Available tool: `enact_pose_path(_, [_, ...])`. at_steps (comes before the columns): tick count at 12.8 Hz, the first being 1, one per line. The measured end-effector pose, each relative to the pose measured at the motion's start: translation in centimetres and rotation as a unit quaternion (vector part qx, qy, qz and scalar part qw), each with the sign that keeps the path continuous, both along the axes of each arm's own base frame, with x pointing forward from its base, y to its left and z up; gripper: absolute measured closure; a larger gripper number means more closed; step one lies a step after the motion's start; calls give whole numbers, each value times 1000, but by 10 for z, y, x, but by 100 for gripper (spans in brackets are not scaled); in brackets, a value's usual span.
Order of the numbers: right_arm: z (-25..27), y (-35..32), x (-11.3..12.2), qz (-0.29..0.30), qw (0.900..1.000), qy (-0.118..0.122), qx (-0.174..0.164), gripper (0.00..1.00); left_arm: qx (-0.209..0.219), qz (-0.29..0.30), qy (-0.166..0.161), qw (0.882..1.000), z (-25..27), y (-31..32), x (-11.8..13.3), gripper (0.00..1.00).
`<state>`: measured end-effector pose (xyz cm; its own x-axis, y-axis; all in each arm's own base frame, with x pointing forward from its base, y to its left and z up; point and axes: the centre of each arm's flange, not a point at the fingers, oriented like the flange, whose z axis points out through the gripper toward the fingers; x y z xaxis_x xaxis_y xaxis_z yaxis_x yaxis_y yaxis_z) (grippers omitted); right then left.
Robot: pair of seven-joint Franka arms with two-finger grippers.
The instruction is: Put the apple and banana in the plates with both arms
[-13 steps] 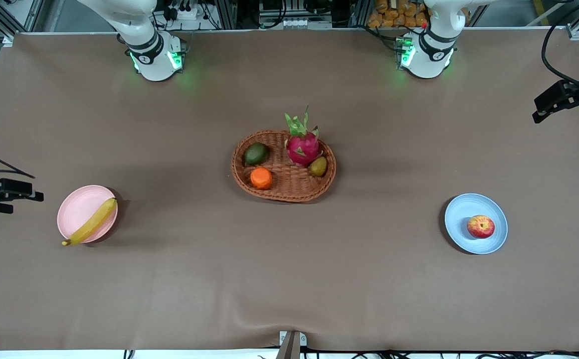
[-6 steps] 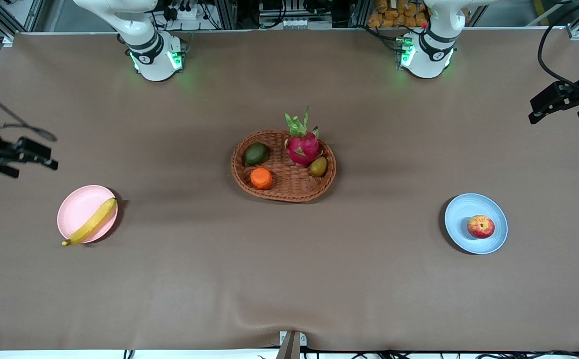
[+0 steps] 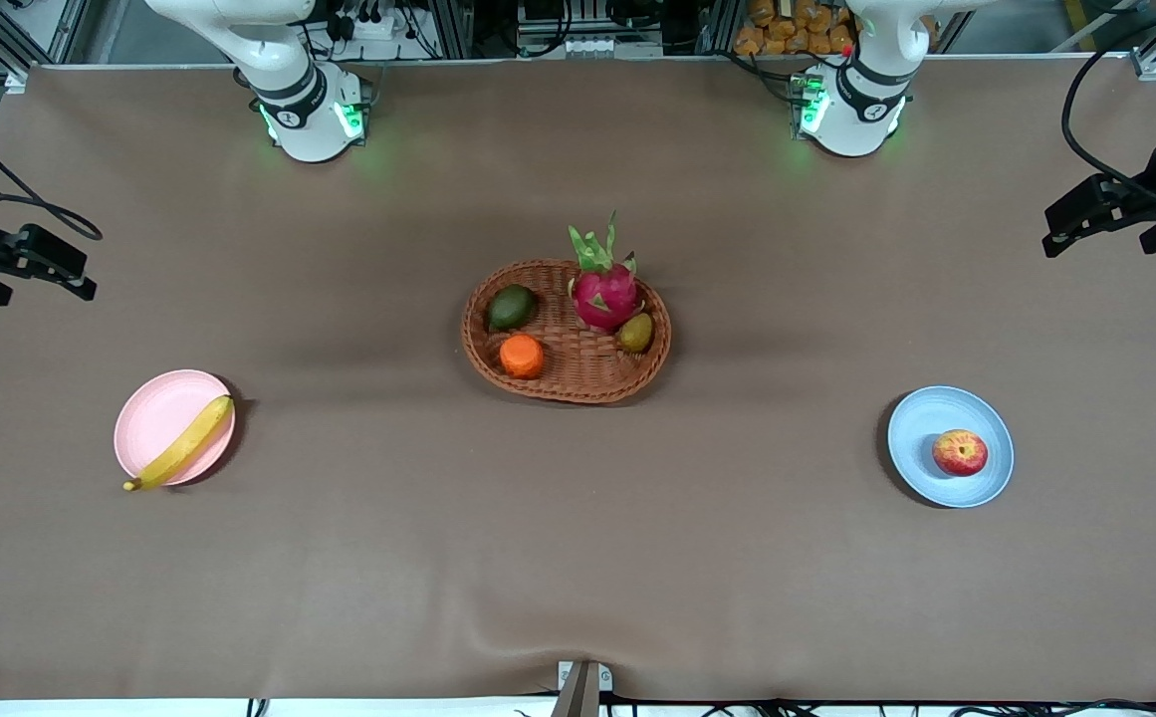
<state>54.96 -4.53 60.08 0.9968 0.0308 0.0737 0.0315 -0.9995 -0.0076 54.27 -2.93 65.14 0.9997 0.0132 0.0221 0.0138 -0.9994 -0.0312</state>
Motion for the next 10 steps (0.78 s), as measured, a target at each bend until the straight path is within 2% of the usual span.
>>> enact_pose_path(2, [1, -1, -2, -12, 1000, 5, -4, 0, 0, 0, 3, 1000, -3, 0, 3, 0])
enact_pose_path(5, [0, 3, -17, -54, 997, 52, -1, 0, -1, 1, 0, 1000, -1, 1, 5, 0])
enact_pose_path(10, [15, 5, -23, -61, 997, 55, -1, 0, -1, 3, 5, 1000, -1, 4, 4, 0])
